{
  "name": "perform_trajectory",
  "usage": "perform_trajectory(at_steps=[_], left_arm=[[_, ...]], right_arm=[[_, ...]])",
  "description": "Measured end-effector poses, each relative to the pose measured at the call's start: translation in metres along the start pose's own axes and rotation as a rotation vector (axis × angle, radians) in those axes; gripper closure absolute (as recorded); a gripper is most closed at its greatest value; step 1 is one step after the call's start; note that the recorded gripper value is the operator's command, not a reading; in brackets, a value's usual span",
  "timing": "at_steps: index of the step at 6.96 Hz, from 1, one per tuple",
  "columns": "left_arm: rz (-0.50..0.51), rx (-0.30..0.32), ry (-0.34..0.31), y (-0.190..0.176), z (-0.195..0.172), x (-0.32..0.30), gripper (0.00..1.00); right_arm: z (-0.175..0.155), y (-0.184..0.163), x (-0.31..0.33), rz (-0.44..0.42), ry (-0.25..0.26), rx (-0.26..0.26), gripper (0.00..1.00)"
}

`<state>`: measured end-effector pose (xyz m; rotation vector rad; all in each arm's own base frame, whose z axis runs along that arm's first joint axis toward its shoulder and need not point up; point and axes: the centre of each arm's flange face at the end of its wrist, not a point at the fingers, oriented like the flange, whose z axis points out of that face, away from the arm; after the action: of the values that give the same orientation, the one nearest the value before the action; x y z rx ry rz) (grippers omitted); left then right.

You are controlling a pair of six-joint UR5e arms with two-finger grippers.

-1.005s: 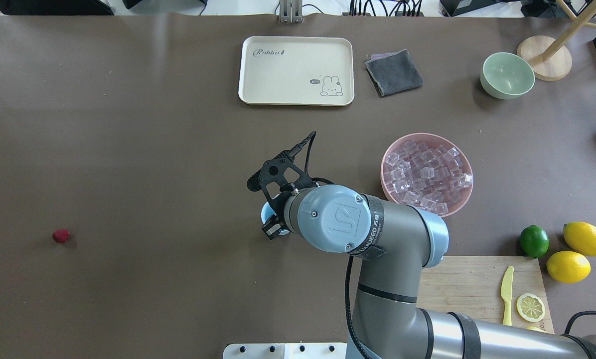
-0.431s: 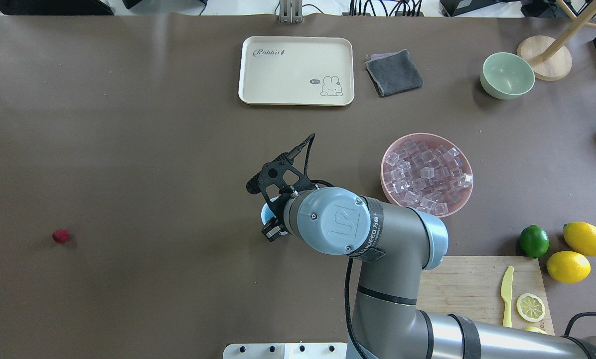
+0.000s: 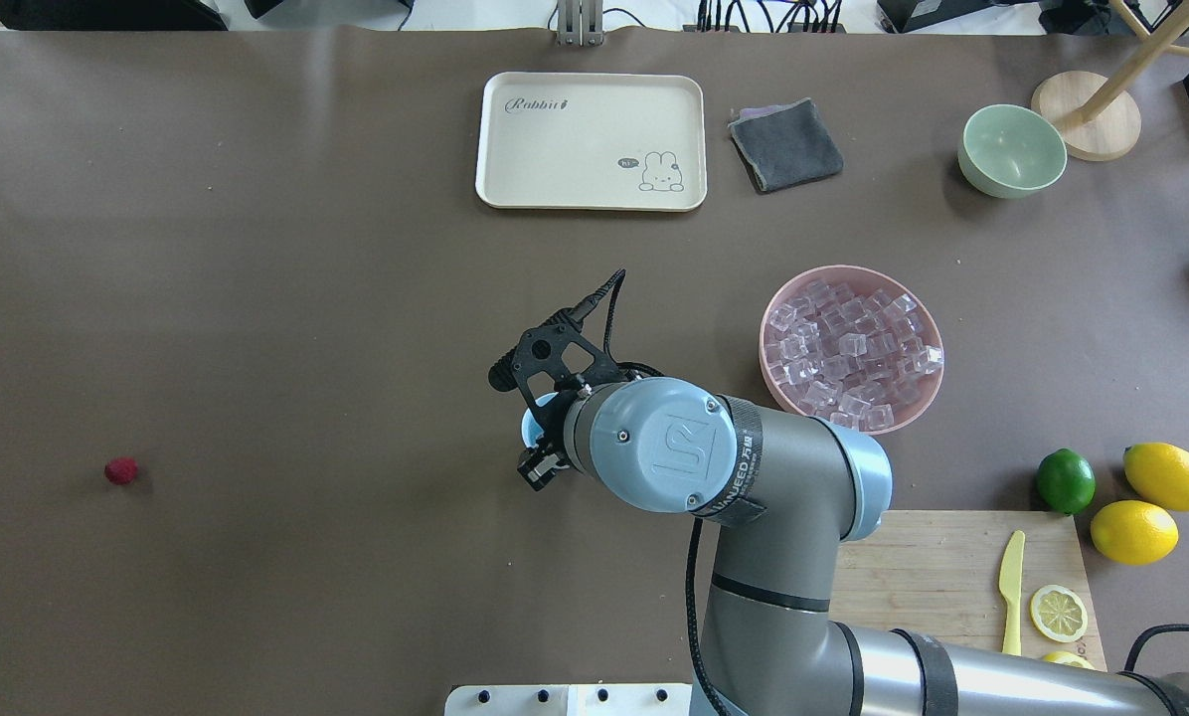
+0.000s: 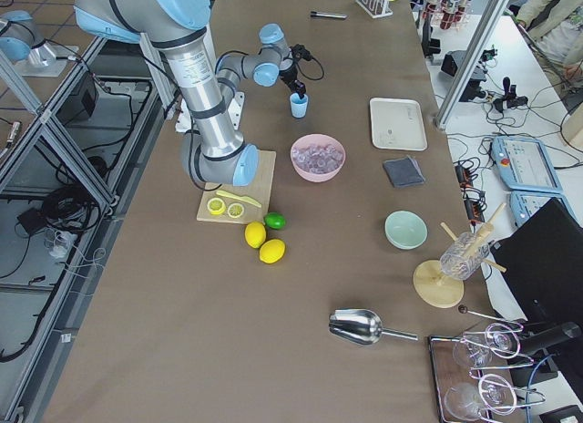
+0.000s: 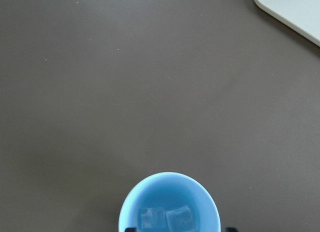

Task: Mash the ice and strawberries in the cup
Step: 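Lower the right gripper into the cup and release the ice cube, then raise the right gripper away toward the green bowl while the left arm moves out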

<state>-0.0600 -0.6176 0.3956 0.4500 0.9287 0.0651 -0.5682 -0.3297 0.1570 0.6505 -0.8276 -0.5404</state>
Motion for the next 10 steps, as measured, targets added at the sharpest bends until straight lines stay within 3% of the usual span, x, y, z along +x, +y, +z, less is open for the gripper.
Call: perform_trajectory(at_steps=[2,5,7,10], left_arm=[[0.014,0.011,0.004,-0.01,-0.006,0.01,0.02],[0.017,0.012,0.016,-0.018,-0.014,0.023,0.02],[0.013,-0.008,0.061,-0.015,-0.012,0.038,0.02],[-0.017,-0.076,0.09,-0.009,0.03,0.069,0.02]], right_arm=[[-0.02,-0.015,0.018,0.016,-0.016,0.024,0.01],[-0.08,-0.07,0.142,0.13,-0.089,0.019,0.01],[-0.119,-0.073,0.242,0.211,-0.07,0.021,0.01],[-0.152,-0.052,0.329,0.301,-0.023,0.018,0.0]])
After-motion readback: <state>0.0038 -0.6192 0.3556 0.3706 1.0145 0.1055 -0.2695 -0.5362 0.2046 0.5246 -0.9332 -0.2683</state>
